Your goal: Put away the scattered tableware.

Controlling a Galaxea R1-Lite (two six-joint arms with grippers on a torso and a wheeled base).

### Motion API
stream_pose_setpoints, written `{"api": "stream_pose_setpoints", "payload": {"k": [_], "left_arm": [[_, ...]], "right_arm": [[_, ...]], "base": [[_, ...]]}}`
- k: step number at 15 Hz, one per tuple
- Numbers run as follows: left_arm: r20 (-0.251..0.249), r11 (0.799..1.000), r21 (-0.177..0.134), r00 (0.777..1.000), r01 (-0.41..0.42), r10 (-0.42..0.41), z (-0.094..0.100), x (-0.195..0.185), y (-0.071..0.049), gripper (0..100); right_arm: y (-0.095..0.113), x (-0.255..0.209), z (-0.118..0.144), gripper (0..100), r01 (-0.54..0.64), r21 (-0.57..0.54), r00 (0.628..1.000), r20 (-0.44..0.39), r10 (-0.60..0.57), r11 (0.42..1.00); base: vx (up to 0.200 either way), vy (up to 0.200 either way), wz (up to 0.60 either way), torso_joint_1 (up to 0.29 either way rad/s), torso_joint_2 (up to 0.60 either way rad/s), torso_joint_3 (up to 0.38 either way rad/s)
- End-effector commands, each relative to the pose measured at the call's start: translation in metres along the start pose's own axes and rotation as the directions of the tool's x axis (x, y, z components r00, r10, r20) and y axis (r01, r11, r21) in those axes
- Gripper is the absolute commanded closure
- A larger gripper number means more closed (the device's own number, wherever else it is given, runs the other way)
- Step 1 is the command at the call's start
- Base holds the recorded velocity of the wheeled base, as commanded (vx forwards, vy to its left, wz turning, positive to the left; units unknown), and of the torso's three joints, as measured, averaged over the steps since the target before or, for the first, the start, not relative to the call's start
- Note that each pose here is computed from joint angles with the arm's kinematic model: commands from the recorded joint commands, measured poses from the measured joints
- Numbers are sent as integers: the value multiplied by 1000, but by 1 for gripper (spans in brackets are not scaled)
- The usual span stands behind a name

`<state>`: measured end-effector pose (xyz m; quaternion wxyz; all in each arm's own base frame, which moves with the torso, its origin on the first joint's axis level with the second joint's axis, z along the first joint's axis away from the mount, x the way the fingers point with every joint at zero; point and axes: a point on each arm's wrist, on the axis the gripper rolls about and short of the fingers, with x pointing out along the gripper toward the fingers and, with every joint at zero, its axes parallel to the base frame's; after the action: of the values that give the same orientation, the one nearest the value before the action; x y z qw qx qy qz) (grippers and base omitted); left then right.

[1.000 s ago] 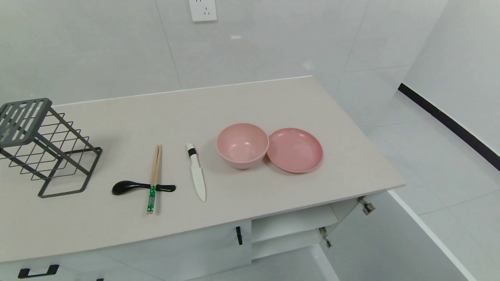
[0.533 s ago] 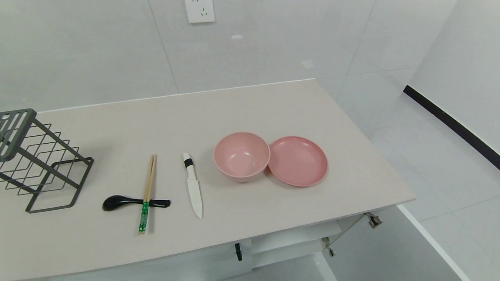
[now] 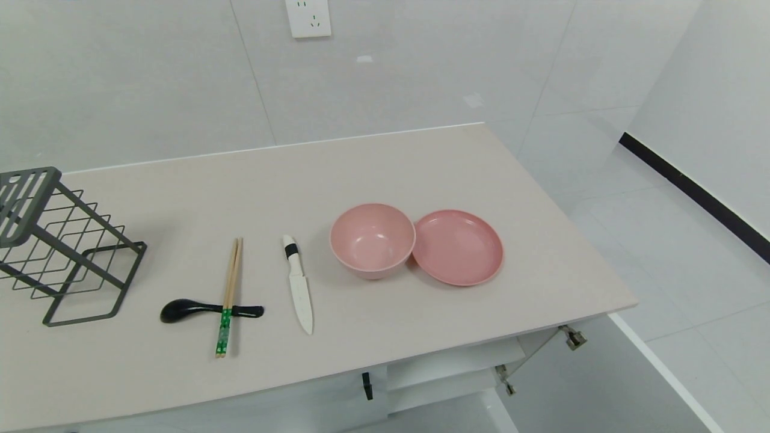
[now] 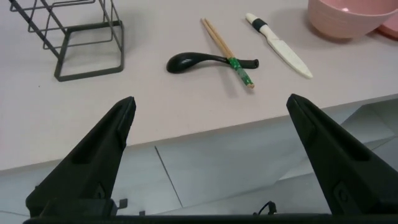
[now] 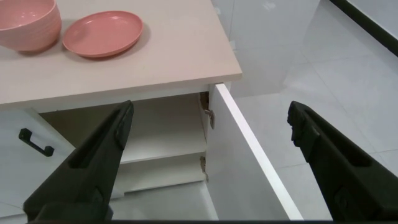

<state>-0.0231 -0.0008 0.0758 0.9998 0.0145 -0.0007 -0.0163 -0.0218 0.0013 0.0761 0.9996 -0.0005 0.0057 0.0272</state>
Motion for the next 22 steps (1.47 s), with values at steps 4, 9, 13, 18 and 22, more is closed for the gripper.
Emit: {"api": "stream_pose_setpoints", "payload": {"k": [4, 9, 13, 18, 22], "left_arm": [[461, 1000, 19, 887, 23, -29, 137, -38, 2, 0], [133, 920, -94, 921, 380, -367, 121, -8, 0, 0], [-101, 893, -204, 899, 400, -426, 133, 69, -6, 0], [-274, 902, -210, 862, 378, -426, 115, 125, -10, 0], [-313, 863, -197, 804, 465, -505, 112, 143, -26, 0]], "right_arm": [[0, 0, 0, 0, -1, -2, 1000, -1, 1, 1000], [0, 0, 1, 0, -2, -17, 1000, 2, 2, 1000], [0, 0, 0, 0, -2, -33, 1000, 2, 2, 999], [0, -8, 39, 0, 11, -53, 947, 323, 6, 999], [5, -21, 74, 0, -134, -102, 940, 302, 159, 986]], "base": [[0, 0, 0, 0, 0, 0], [0, 0, 0, 0, 0, 0], [0, 0, 0, 0, 0, 0], [0, 0, 0, 0, 0, 0], [0, 0, 0, 0, 0, 0]]}}
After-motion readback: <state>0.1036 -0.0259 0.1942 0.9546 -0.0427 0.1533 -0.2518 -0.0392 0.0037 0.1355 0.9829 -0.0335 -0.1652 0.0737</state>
